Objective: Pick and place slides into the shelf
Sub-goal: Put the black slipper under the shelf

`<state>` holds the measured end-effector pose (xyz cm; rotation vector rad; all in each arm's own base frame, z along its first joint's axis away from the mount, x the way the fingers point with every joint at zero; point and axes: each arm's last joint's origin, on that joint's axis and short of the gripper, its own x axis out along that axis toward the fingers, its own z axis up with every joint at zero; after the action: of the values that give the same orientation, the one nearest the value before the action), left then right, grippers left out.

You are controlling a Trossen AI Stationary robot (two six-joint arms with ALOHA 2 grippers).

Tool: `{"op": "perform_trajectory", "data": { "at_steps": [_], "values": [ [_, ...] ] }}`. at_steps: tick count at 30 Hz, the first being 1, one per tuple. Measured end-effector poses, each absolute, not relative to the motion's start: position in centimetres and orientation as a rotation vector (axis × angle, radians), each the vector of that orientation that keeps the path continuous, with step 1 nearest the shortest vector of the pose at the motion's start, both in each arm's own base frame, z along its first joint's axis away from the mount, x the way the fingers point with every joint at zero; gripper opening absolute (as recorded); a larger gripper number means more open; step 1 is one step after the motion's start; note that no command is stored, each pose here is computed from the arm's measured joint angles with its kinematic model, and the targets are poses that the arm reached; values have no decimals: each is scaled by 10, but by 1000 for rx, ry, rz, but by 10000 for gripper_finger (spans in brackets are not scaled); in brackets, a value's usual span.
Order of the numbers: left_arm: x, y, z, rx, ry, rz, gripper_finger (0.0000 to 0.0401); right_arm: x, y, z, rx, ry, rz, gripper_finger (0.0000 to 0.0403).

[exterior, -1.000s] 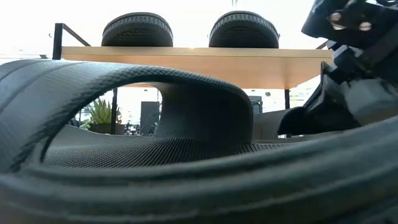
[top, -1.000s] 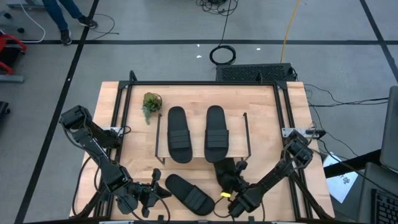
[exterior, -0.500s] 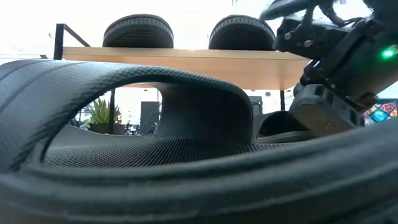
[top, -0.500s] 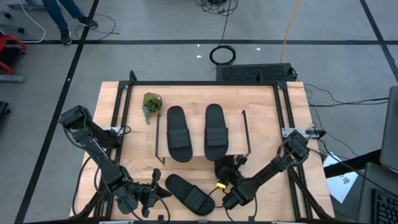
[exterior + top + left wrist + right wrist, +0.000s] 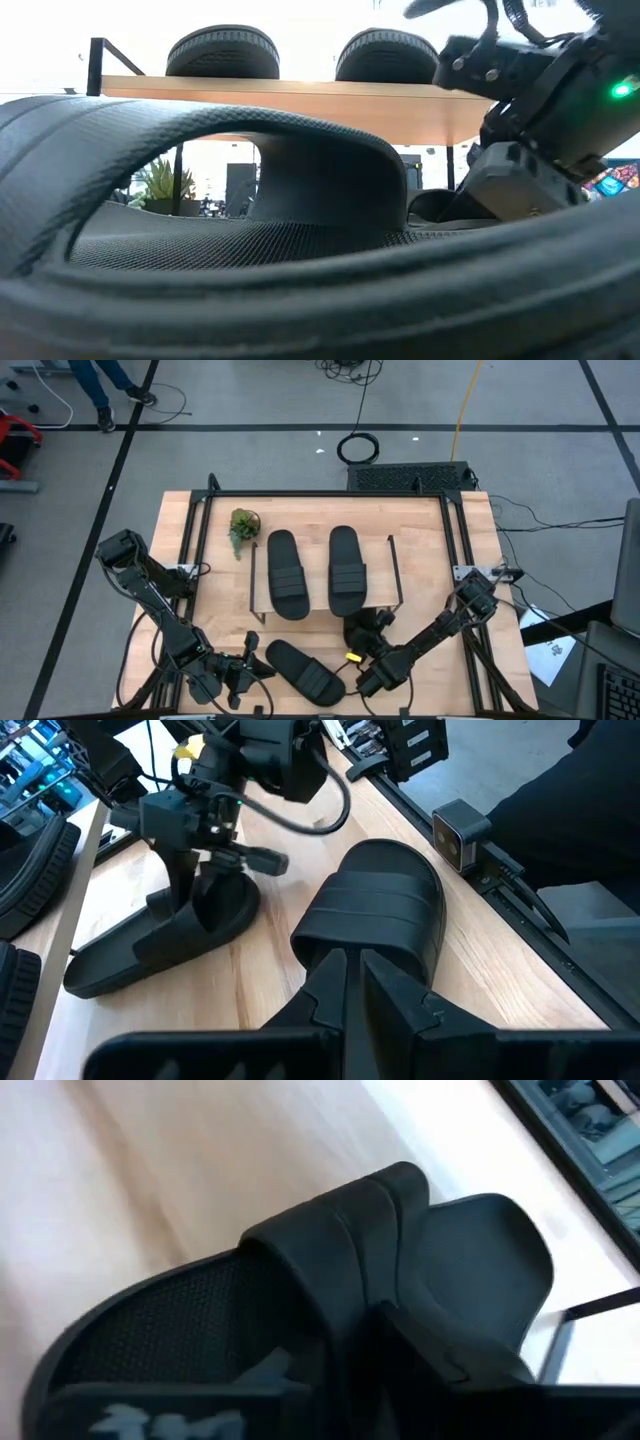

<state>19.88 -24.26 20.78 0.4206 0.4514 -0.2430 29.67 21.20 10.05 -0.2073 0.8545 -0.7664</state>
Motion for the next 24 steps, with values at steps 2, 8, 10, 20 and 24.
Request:
{"op": "perform_trajectory", "data": {
  "at_steps": [2, 8, 10, 20, 24],
  "values": [
    [199, -243, 208, 422, 451, -243, 32, 295, 215, 101, -204, 847, -755, 93],
    [199, -243, 208, 421, 451, -243, 31, 293, 218, 114, -168, 837, -734, 172],
    [199, -243, 208, 420, 450, -243, 31, 293, 218, 119, -156, 839, -723, 192],
    [199, -243, 208, 415, 451, -242, 31, 283, 231, 137, -200, 827, -626, 209],
    [199, -243, 208, 416, 452, -241, 31, 276, 242, 145, -241, 801, -560, 180]
  ]
}}
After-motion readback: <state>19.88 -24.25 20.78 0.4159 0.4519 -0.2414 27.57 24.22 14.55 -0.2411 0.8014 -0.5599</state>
